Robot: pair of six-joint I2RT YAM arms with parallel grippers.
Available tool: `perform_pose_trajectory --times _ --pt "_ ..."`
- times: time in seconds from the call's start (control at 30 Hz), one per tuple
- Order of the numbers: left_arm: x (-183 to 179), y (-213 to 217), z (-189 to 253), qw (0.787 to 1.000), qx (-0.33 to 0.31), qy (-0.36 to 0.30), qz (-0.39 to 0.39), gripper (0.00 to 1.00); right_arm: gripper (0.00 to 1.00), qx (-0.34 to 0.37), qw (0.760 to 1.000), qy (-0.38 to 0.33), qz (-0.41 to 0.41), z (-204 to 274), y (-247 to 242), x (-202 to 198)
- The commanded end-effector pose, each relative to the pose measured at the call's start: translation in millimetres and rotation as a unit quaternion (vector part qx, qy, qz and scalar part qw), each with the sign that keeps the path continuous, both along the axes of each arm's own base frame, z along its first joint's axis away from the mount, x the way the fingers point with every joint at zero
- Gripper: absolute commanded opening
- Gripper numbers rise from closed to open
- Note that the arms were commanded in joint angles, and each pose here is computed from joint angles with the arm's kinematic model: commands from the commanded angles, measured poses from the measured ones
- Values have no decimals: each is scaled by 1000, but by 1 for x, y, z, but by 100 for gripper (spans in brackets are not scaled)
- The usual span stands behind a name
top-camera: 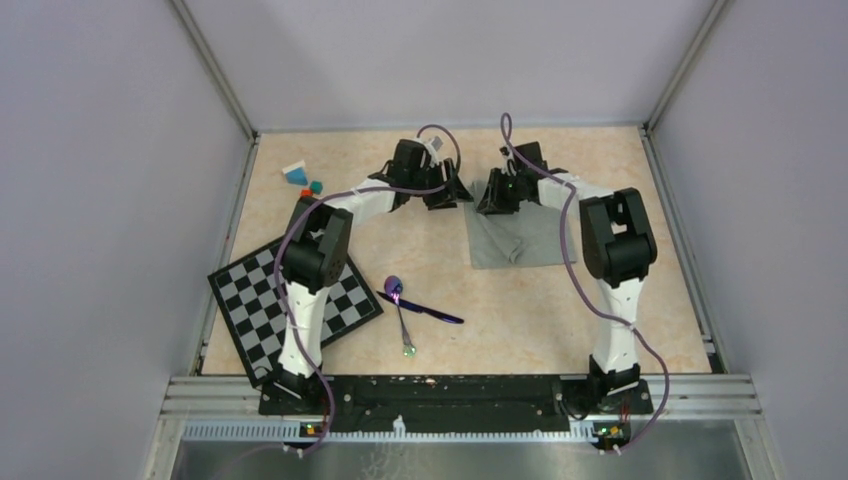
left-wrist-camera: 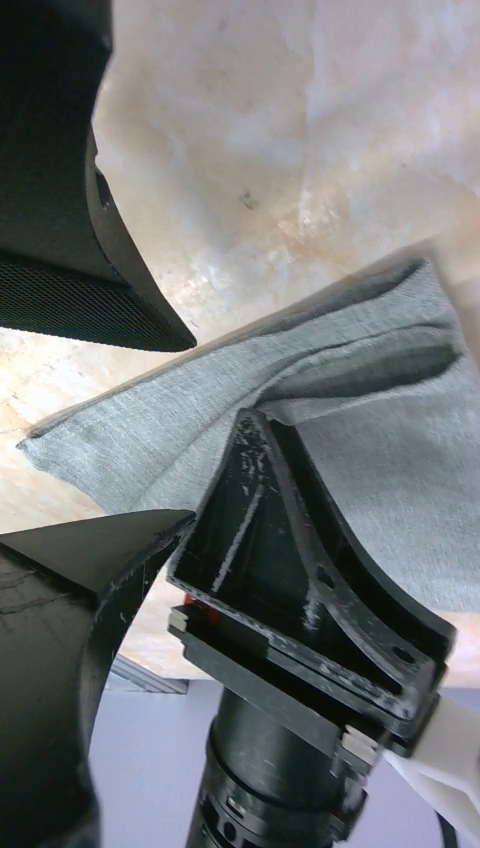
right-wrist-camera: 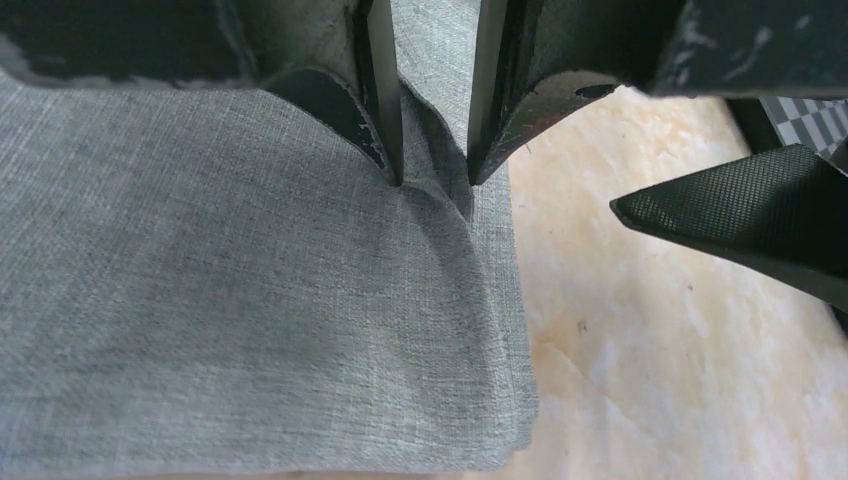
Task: Fold the napkin into a case and place the utensils inside
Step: Fold the rectangle-folded napkin at the center of the board.
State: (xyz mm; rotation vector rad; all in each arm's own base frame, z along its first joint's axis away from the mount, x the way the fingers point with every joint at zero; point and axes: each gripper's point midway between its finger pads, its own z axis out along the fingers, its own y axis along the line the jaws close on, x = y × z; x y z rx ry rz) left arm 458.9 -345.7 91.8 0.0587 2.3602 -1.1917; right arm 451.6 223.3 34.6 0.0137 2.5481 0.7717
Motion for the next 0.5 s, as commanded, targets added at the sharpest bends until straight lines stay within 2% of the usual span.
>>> perform_pose_trajectory --times 0.0,0.17,0.27,0.4,0.47 --pt "-3 17 39 999 7 -42 9 65 30 -14 998 3 56 -9 12 -8" --pt "-18 27 47 999 12 -36 9 65 29 -33 988 79 128 -25 -4 -85" --pt "-28 31 53 999 10 -36 9 65 30 -83 980 114 139 -34 -35 -131" --pt "-38 32 47 1000 9 -25 2 66 42 -111 987 75 85 -8 -67 -143" --pt "-44 27 39 1000 10 -17 -8 69 54 -107 992 36 49 20 -75 -135"
